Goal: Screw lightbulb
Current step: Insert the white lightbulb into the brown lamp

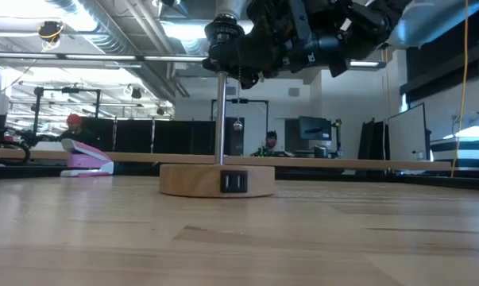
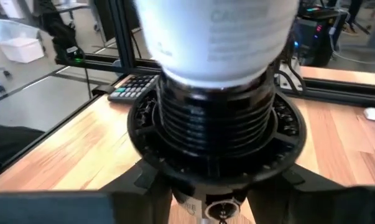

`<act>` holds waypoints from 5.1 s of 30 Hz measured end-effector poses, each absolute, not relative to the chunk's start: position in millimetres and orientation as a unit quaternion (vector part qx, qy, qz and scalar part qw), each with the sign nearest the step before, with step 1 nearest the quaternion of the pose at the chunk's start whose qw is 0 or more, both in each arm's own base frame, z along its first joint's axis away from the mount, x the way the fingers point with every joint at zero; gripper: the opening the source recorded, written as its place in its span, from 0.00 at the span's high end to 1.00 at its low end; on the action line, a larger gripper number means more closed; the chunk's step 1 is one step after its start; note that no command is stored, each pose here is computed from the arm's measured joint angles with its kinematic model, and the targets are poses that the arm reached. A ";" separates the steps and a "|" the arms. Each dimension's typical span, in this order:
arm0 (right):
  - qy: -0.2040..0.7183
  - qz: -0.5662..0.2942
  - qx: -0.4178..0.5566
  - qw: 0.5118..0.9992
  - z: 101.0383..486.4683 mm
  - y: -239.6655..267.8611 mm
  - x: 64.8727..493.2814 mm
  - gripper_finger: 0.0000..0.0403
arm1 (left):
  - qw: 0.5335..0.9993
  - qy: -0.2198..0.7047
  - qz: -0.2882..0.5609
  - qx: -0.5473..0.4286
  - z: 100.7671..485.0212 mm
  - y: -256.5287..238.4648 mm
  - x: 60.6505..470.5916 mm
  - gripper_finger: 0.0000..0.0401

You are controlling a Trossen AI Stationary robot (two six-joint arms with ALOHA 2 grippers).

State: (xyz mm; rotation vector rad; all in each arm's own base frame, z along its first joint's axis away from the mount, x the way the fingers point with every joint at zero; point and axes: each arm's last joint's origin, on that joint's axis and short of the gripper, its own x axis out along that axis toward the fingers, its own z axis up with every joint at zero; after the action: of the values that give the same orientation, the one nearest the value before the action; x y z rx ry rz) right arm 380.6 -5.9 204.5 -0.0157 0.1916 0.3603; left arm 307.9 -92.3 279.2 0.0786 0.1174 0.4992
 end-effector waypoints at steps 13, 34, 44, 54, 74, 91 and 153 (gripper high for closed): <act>0.140 0.129 -0.016 0.982 239.2 -18.6 354.9 0.05 | 0.970 0.048 0.238 0.025 282.5 -94.1 307.4 0.40; 0.166 -0.051 -0.095 0.980 295.9 -4.6 303.1 0.04 | 0.967 0.043 0.251 0.011 282.9 -93.8 306.9 0.40; 0.187 -0.101 -0.069 0.975 292.3 -7.2 300.8 0.04 | 0.967 0.041 0.252 0.009 283.3 -93.7 306.7 0.40; 0.202 -0.129 -0.101 0.965 264.2 32.3 293.6 0.04 | 0.966 0.038 0.255 -0.003 283.5 -93.5 306.6 0.40; 0.027 -0.046 -0.005 0.999 167.0 48.4 313.9 0.05 | 0.965 0.039 0.259 -0.004 283.1 -93.0 306.6 0.40; 0.034 -0.098 -0.024 0.994 163.7 48.2 346.4 0.25 | 0.962 0.036 0.270 -0.020 282.8 -91.0 306.7 0.40; 0.023 0.398 0.013 0.917 254.8 70.6 338.8 0.63 | 0.993 -0.070 -0.095 0.015 314.6 -79.6 322.6 0.40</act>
State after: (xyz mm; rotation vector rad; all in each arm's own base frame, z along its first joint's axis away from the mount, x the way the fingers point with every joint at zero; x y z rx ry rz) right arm 338.8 70.6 254.8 0.0274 0.0464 0.8184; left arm 322.6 -79.6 314.6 0.0300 -0.1396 -0.1909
